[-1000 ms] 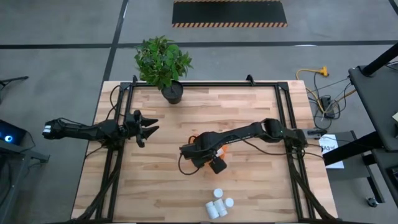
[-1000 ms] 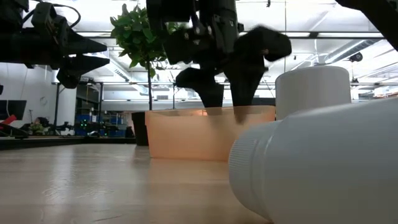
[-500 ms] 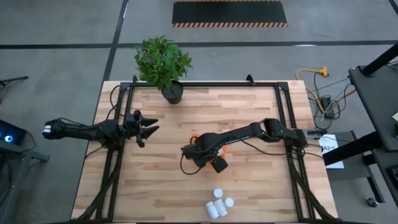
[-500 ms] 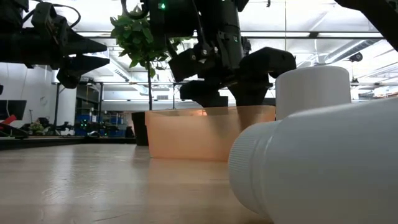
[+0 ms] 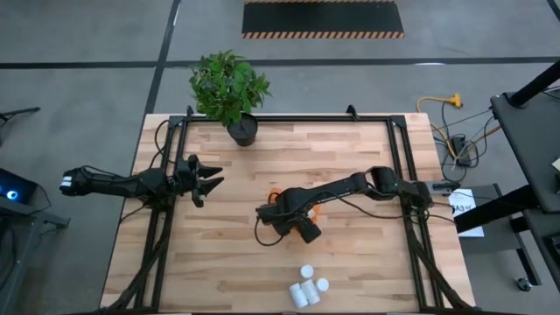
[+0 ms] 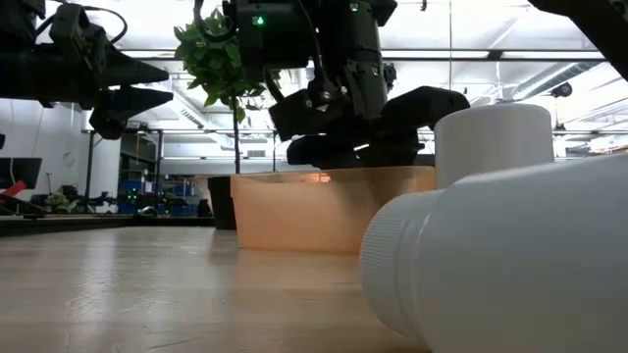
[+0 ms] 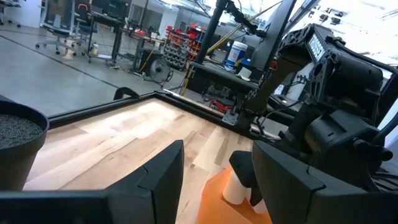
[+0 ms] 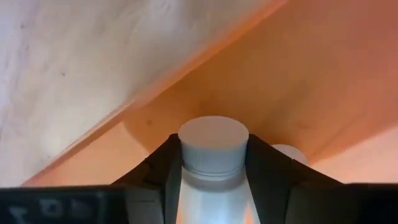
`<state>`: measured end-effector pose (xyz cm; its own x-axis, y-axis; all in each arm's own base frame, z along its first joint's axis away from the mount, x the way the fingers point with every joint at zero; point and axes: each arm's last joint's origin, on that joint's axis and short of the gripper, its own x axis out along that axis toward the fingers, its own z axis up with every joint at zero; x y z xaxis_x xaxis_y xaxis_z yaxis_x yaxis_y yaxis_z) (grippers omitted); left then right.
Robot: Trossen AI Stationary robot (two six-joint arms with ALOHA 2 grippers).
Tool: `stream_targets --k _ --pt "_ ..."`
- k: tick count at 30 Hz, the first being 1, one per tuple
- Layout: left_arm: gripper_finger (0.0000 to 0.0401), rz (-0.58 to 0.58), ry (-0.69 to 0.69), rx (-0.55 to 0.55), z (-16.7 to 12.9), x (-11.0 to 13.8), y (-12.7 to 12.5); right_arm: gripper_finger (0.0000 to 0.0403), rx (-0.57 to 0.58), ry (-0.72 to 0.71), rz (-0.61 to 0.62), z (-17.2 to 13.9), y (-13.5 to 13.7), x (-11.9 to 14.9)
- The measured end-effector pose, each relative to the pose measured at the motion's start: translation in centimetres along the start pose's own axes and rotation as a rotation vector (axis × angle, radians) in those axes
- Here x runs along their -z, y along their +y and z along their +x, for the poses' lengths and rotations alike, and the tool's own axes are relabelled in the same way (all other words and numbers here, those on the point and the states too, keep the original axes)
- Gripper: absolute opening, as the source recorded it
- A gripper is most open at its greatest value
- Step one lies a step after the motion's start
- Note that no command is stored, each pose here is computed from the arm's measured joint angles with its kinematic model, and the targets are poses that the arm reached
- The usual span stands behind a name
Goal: Pick and place pill bottles into a basket
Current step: Put the white pill bottle into the orange container
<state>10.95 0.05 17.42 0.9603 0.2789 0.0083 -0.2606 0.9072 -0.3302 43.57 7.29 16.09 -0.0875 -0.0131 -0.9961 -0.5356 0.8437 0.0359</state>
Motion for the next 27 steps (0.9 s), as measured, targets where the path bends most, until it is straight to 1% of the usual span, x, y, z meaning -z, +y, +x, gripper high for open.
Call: stream_targets --k 5,10,14,20,24,27 --pt "0.0173 0.0 0.0 0.0 0.0 0.0 0.0 0.0131 0.003 -0.082 0.069 -1.4 -0.5 -0.5" --pt "0.0173 0.0 -0.001 0.0 0.0 0.0 0.0 0.0131 0.02 -0.199 0.14 -3.8 -0.9 -0.7" --pt "0.0173 0.0 0.0 0.0 0.0 0.0 0.0 0.0131 0.038 -0.302 0.225 -5.7 -1.4 -0.5" --pt "0.0173 0.0 0.0 0.0 0.0 0.0 0.0 0.0131 0.081 -0.544 0.386 -8.6 -2.8 -0.2" --pt "0.0173 0.0 0.0 0.0 0.0 0.0 0.0 0.0131 0.108 -0.682 0.432 -9.9 -3.4 -0.1" --pt "0.0173 0.0 0.0 0.0 0.0 0.0 0.0 0.0131 0.117 -0.766 0.459 -10.1 -3.4 0.3"
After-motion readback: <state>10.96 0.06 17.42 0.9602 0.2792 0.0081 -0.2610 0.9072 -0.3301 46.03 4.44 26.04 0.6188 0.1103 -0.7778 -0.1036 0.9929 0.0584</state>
